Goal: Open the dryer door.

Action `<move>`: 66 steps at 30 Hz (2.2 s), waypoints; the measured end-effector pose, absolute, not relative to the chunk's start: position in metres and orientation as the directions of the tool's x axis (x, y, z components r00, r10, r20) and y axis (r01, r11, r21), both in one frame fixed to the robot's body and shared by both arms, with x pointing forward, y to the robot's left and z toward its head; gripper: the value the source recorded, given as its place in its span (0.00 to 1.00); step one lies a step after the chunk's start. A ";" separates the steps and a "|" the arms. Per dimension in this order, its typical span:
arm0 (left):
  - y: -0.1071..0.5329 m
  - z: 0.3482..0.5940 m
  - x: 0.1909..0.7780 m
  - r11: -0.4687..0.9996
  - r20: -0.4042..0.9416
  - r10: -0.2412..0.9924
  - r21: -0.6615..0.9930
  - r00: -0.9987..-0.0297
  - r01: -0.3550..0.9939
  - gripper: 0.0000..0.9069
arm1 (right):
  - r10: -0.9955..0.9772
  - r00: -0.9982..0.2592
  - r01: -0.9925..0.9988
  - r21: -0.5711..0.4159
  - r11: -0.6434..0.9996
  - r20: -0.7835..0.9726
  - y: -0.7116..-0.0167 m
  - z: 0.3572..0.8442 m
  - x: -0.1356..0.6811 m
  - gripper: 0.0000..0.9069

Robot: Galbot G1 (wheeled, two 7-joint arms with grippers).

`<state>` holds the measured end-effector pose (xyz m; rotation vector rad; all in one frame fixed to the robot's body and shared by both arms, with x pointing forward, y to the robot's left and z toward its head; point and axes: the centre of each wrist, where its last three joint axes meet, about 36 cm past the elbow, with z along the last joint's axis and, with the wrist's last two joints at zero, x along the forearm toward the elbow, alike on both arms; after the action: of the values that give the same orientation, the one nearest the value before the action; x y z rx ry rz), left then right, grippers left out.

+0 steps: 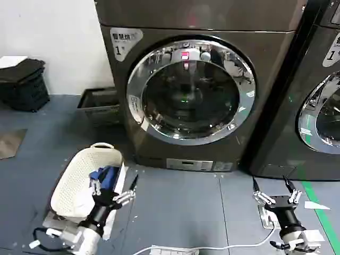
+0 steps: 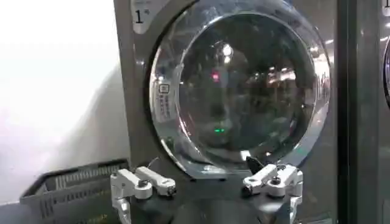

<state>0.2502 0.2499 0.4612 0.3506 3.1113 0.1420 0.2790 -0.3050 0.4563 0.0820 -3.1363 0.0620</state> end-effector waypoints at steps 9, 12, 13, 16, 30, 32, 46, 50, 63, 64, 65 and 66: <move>0.250 0.461 0.249 0.967 0.004 0.234 0.098 -0.972 0.233 1.00 | -0.176 -0.984 -0.175 -0.028 0.984 -0.027 -0.303 0.469 0.309 1.00; 0.249 0.461 0.248 0.966 0.006 0.238 0.103 -0.971 0.237 1.00 | -0.220 -0.975 -0.219 -0.041 0.975 -0.036 -0.303 0.475 0.325 1.00; 0.249 0.461 0.248 0.966 0.006 0.239 0.104 -0.971 0.238 1.00 | -0.234 -0.971 -0.233 -0.043 0.972 -0.039 -0.303 0.477 0.331 1.00; 0.249 0.461 0.247 0.965 0.006 0.239 0.108 -0.971 0.238 1.00 | -0.277 -0.960 -0.274 -0.053 0.960 -0.048 -0.302 0.483 0.346 1.00; 0.248 0.462 0.243 0.963 0.006 0.243 0.121 -0.970 0.242 1.00 | -0.460 -0.886 -0.453 -0.093 0.887 -0.064 -0.288 0.503 0.411 1.00; 0.248 0.462 0.243 0.962 0.006 0.246 0.124 -0.969 0.244 1.00 | -0.479 -0.875 -0.471 -0.102 0.876 -0.068 -0.284 0.507 0.419 1.00; 0.246 0.464 0.241 0.960 0.000 0.248 0.132 -0.969 0.246 1.00 | -0.607 -0.788 -0.598 -0.107 0.795 -0.102 -0.242 0.528 0.476 1.00; 0.246 0.465 0.240 0.960 -0.003 0.248 0.134 -0.969 0.245 1.00 | -0.635 -0.765 -0.627 -0.102 0.772 -0.108 -0.228 0.531 0.490 1.00; 0.244 0.466 0.238 0.961 -0.007 0.245 0.134 -0.970 0.241 1.00 | -0.697 -0.712 -0.688 -0.113 0.717 -0.083 -0.187 0.537 0.532 1.00; 0.244 0.466 0.238 0.961 -0.007 0.244 0.134 -0.970 0.241 1.00 | -0.700 -0.709 -0.691 -0.114 0.713 -0.081 -0.184 0.537 0.534 1.00; 0.244 0.466 0.238 0.961 -0.007 0.244 0.134 -0.970 0.241 1.00 | -0.704 -0.706 -0.695 -0.115 0.710 -0.079 -0.181 0.537 0.537 1.00; 0.244 0.466 0.238 0.961 -0.007 0.244 0.134 -0.970 0.241 1.00 | -0.707 -0.703 -0.698 -0.116 0.707 -0.077 -0.177 0.537 0.540 1.00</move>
<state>0.2383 0.2440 0.4662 0.3814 3.0881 0.2067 0.5396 -0.1774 0.5365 1.2427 -3.0085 0.1268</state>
